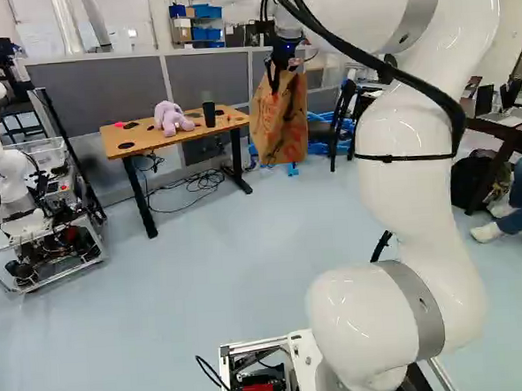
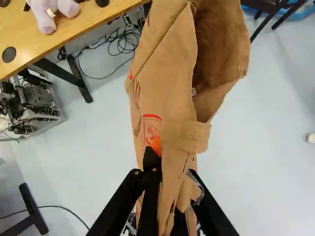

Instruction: Pick up the bag on the ground and place it on the table

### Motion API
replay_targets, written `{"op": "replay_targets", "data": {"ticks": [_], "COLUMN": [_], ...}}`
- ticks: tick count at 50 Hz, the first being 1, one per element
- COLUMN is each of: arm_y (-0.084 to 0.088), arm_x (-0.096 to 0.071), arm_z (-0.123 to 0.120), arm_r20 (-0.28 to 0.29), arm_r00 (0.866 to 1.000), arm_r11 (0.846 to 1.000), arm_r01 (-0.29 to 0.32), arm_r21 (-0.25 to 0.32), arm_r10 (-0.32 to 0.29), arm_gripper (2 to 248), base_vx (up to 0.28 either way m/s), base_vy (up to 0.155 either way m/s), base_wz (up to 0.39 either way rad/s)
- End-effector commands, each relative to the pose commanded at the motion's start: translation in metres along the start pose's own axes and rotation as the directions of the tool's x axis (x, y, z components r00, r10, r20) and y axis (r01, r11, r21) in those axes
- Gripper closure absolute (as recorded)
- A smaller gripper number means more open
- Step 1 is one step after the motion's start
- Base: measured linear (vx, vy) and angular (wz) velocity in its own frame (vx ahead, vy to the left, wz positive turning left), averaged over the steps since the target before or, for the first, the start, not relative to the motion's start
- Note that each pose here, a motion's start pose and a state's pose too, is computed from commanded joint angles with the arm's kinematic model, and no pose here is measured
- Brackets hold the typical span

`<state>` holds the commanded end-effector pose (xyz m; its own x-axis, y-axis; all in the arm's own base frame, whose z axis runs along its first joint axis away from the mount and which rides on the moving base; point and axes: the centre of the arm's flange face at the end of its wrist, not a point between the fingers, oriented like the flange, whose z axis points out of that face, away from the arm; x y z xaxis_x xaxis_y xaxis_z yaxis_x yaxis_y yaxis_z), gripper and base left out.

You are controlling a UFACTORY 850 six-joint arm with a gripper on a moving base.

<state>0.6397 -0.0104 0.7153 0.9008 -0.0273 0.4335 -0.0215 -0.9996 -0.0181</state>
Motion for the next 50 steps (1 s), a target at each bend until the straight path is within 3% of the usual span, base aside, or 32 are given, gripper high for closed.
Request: {"op": "replay_targets", "data": {"ticks": [50], "arm_y": [-0.001], "arm_x": [0.018], "arm_z": [-0.062], "arm_r20": [-0.103], "arm_r00": [0.995], "arm_r11": [1.0], "arm_r01": [0.002], "arm_r21": [0.001], "arm_r10": [-0.002], "arm_gripper": [229], "base_vx": [0.0], "base_vy": [0.0], "base_wz": [0.0]}}
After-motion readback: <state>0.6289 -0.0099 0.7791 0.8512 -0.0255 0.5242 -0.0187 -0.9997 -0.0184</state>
